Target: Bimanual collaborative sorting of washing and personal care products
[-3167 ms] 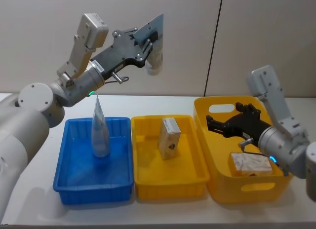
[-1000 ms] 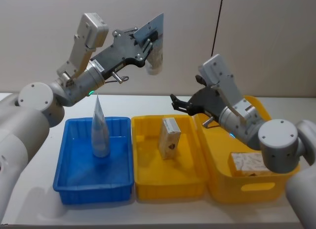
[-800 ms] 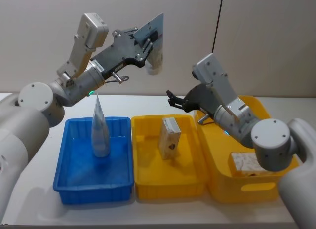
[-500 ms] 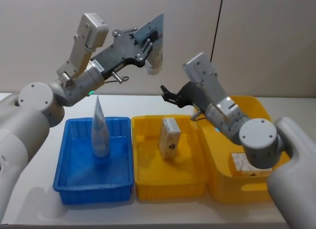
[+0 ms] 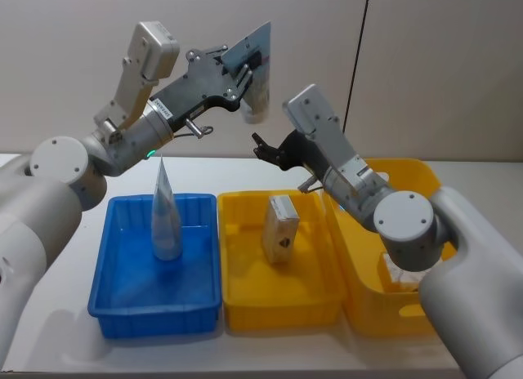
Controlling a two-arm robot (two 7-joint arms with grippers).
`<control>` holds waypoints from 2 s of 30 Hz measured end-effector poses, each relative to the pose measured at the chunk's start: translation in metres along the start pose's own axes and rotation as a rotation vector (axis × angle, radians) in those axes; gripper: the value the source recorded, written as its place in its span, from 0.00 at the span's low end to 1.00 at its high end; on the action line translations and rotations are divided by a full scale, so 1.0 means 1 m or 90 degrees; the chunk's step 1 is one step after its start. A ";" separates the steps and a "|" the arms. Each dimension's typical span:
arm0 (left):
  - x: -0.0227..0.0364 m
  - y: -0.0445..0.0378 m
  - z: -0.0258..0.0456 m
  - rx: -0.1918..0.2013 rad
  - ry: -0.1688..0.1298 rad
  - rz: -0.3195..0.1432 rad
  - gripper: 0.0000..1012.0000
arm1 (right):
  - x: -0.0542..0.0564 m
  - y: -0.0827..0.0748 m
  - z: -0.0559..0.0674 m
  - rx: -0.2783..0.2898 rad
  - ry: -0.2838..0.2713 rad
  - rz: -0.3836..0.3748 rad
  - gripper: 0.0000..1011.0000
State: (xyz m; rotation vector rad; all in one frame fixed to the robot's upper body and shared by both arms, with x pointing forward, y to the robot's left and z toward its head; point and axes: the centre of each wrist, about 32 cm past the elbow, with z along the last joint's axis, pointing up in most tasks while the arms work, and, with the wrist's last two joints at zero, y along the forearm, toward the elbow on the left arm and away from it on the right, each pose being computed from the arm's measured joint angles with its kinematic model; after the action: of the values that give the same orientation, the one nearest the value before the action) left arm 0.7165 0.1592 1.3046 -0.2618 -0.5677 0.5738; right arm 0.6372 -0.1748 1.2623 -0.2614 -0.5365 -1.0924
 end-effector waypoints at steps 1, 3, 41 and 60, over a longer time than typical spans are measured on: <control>0.0000 0.0000 0.0000 0.000 0.000 0.000 0.16 | 0.000 0.001 0.000 0.001 -0.001 -0.001 0.99; 0.0000 0.0000 0.0000 0.000 0.000 0.000 0.16 | -0.001 0.004 0.001 0.003 -0.003 -0.003 0.99; 0.0000 0.0000 0.0000 0.000 0.000 0.000 0.16 | -0.008 0.046 0.010 0.029 -0.014 -0.009 0.99; 0.0000 0.0000 0.0000 0.000 0.000 0.000 0.16 | -0.009 0.050 0.013 0.032 -0.009 -0.014 0.62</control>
State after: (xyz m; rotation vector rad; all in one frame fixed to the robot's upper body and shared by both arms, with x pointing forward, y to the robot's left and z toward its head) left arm 0.7165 0.1592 1.3046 -0.2620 -0.5677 0.5740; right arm 0.6750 -0.1391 1.2713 -0.2194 -0.5797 -1.0979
